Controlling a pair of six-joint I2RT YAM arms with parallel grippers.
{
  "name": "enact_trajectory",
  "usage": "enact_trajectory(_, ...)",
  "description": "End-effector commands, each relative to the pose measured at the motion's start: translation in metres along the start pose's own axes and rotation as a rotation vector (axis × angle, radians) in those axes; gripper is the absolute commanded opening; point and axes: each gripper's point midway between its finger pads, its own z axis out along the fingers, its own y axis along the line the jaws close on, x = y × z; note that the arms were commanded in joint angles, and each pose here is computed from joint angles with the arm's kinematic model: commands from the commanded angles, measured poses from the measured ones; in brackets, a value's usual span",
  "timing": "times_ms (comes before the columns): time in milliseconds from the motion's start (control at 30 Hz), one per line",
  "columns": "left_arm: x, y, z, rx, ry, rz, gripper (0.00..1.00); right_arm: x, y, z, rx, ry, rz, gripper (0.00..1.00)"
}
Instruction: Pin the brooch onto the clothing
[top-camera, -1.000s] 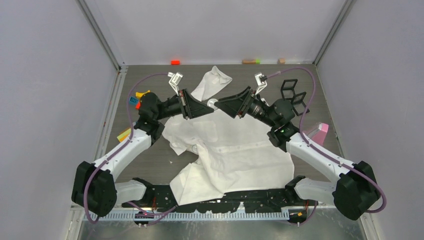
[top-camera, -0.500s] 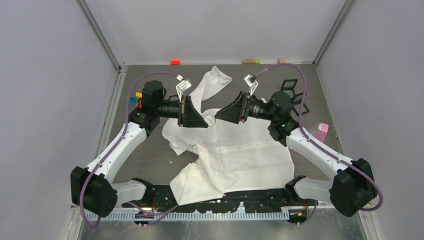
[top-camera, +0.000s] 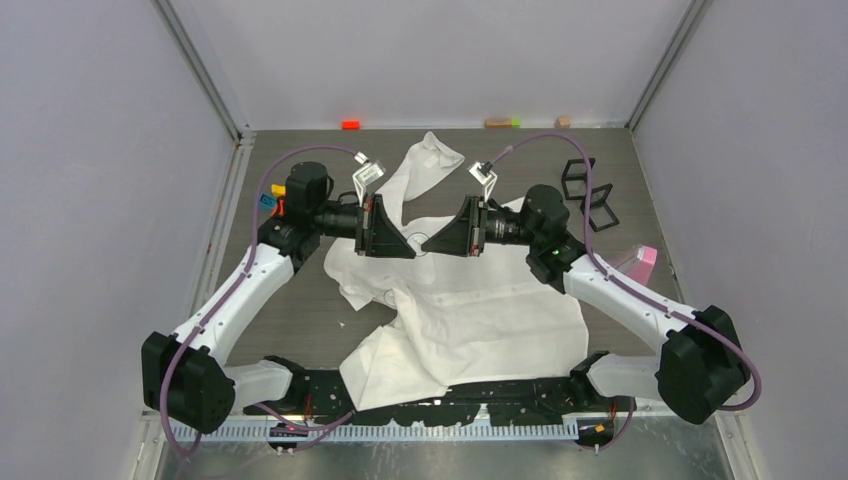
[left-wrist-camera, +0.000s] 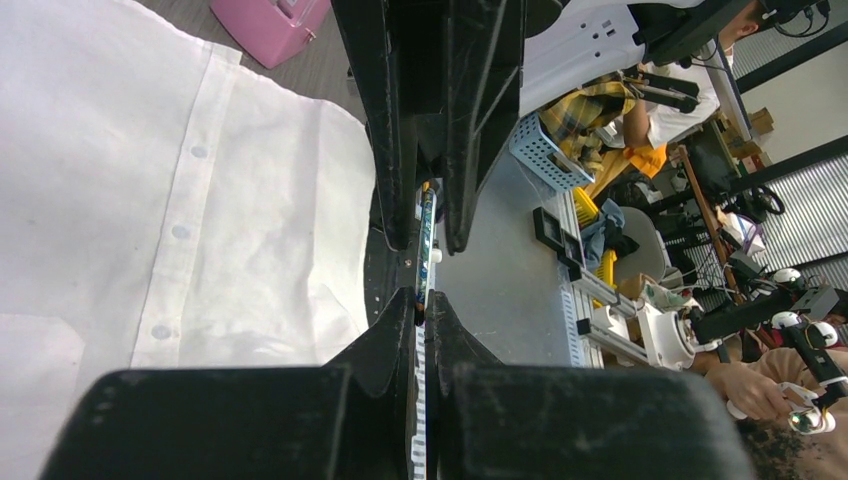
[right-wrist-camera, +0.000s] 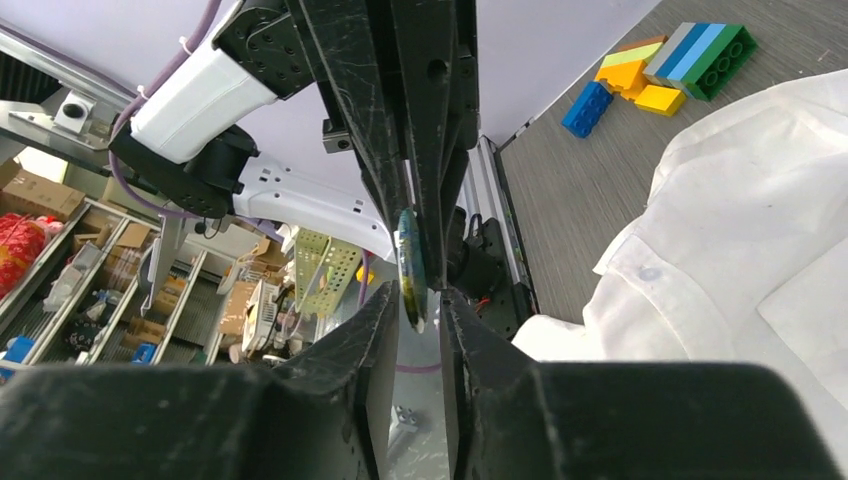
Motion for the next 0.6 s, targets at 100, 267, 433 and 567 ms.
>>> enact_trajectory(100,-0.003,-0.009,-0.001,0.034,0.008,0.025,0.00,-0.016,0.002,0.006,0.020,-0.035,-0.038,0.17)
enact_trajectory(267,-0.003,-0.009,-0.001,0.035,0.008,0.023,0.00,-0.018,-0.034,0.005,0.209,-0.049,-0.033,0.05)
enact_trajectory(433,-0.001,-0.008,0.000,0.042,0.012,0.015,0.00,-0.019,-0.063,0.003,0.373,-0.060,-0.015,0.01)
enact_trajectory(567,0.001,-0.007,0.003,0.047,0.020,0.005,0.00,-0.021,-0.067,0.012,0.418,-0.072,-0.031,0.01)
